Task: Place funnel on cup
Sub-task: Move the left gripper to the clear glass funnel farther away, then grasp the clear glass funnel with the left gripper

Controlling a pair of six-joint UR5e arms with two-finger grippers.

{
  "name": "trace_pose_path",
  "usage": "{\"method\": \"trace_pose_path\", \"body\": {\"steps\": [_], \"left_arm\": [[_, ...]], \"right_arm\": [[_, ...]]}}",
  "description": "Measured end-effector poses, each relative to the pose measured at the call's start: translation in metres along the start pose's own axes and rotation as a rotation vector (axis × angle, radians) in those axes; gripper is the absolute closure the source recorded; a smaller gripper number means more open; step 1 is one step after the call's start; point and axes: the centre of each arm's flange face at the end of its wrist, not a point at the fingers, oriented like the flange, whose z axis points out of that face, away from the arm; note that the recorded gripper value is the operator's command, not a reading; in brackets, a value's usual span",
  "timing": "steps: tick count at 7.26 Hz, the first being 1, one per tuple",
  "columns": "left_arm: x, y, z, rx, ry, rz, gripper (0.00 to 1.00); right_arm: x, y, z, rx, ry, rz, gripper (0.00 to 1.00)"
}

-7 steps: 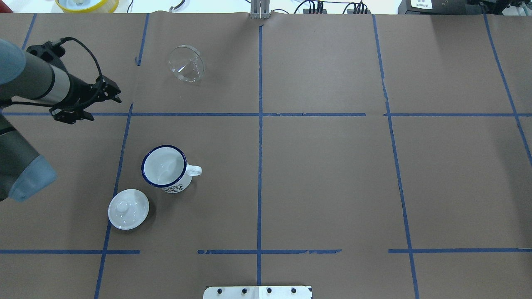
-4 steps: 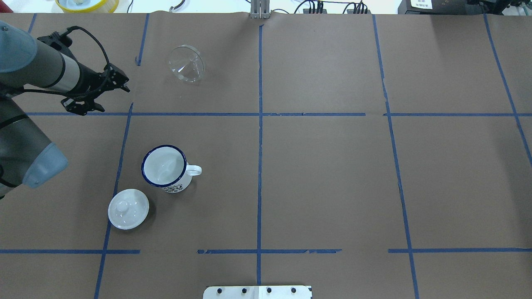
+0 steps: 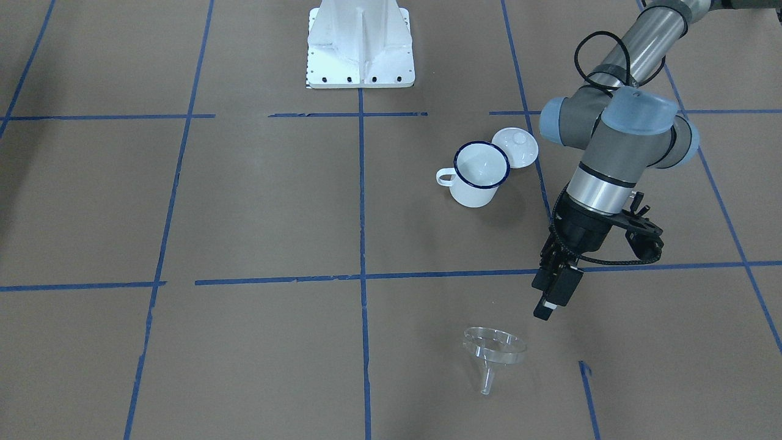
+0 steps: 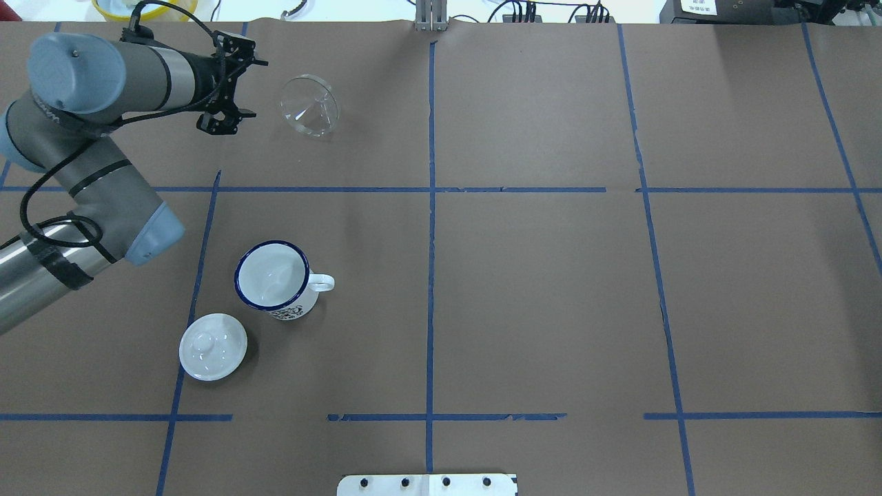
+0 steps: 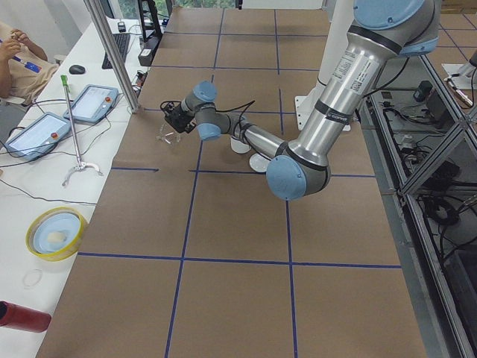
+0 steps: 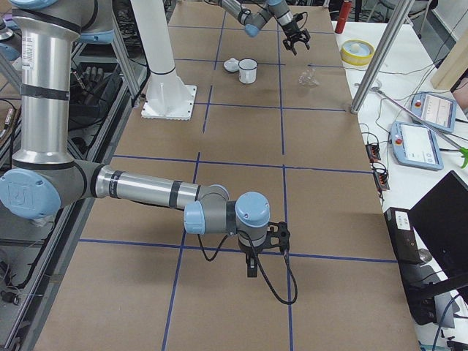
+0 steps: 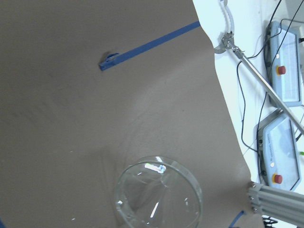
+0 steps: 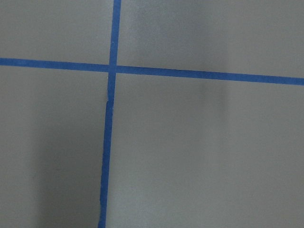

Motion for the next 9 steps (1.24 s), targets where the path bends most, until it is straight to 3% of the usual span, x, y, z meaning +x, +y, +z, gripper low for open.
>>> {"method": "trace_pose_path", "body": {"steps": [1, 3, 9], "left_arm": [[0.004, 0.009, 0.017, 0.026, 0.047, -0.059, 0.08], [-0.007, 0.024, 0.037, 0.049, 0.074, -0.115, 0.05], [-0.015, 0.021, 0.079, 0.077, 0.117, -0.134, 0.13]], "right_arm": [[0.000, 0.000, 0.000, 0.000, -0.001, 0.000, 0.00], [0.000, 0.000, 0.000, 0.000, -0.001, 0.000, 0.00], [0.000, 0.000, 0.000, 0.001, -0.001, -0.001, 0.00]]}}
